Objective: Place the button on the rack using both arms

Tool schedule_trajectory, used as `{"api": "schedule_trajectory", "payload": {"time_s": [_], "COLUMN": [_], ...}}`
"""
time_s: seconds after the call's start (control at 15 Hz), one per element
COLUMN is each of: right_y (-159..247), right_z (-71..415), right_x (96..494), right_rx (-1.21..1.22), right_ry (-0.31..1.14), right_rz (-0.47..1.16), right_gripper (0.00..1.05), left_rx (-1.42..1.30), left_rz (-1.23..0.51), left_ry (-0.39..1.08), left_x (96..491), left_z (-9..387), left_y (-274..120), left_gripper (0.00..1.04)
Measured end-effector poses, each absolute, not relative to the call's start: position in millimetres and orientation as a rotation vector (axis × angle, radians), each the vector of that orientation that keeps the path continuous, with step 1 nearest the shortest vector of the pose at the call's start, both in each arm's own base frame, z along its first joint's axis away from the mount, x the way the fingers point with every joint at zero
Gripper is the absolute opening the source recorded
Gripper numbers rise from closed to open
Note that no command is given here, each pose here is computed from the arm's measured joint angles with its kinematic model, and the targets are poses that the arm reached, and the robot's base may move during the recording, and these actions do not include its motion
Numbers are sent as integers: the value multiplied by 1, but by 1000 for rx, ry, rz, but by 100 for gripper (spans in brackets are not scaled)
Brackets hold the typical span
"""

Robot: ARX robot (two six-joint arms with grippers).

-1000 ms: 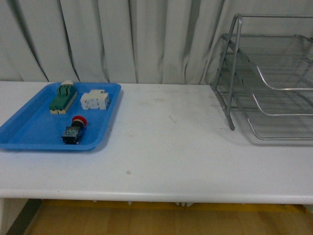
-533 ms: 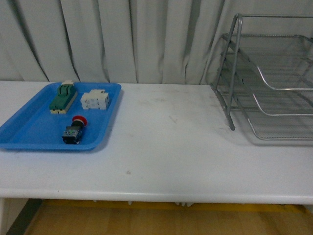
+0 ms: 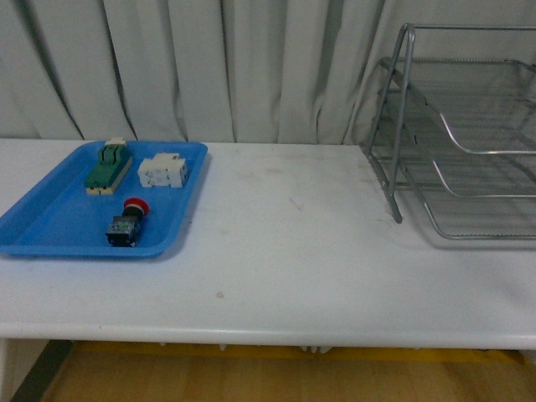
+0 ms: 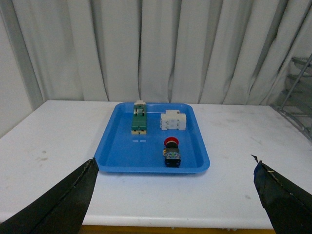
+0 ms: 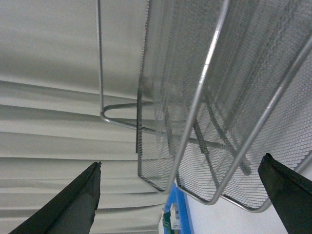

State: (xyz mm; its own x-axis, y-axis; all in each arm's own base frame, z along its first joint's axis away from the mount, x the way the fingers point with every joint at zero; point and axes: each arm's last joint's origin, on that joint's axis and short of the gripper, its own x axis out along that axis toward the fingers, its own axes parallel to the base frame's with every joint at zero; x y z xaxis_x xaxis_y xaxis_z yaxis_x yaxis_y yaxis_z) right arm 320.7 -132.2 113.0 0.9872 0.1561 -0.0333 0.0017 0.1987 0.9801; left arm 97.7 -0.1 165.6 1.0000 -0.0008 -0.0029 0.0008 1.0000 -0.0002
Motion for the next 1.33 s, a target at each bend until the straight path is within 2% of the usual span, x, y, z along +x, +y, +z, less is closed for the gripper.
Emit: {"api": "schedule_trajectory", "payload": {"time_s": [0.73, 1.33], "right_y": [-141, -131], "right_z": [57, 45], "right_x": [360, 403], "right_rx": [1343, 1333], "right_ry": [192, 243], "right_rz": [41, 27], "right_gripper": [98, 98], "left_rx": [0, 0], "left_rz": [-1, -1], "left_ry": [3, 3], "left_x": [98, 98], "left_z": [166, 166], "left_y": [0, 0], "left_gripper": [98, 98]}}
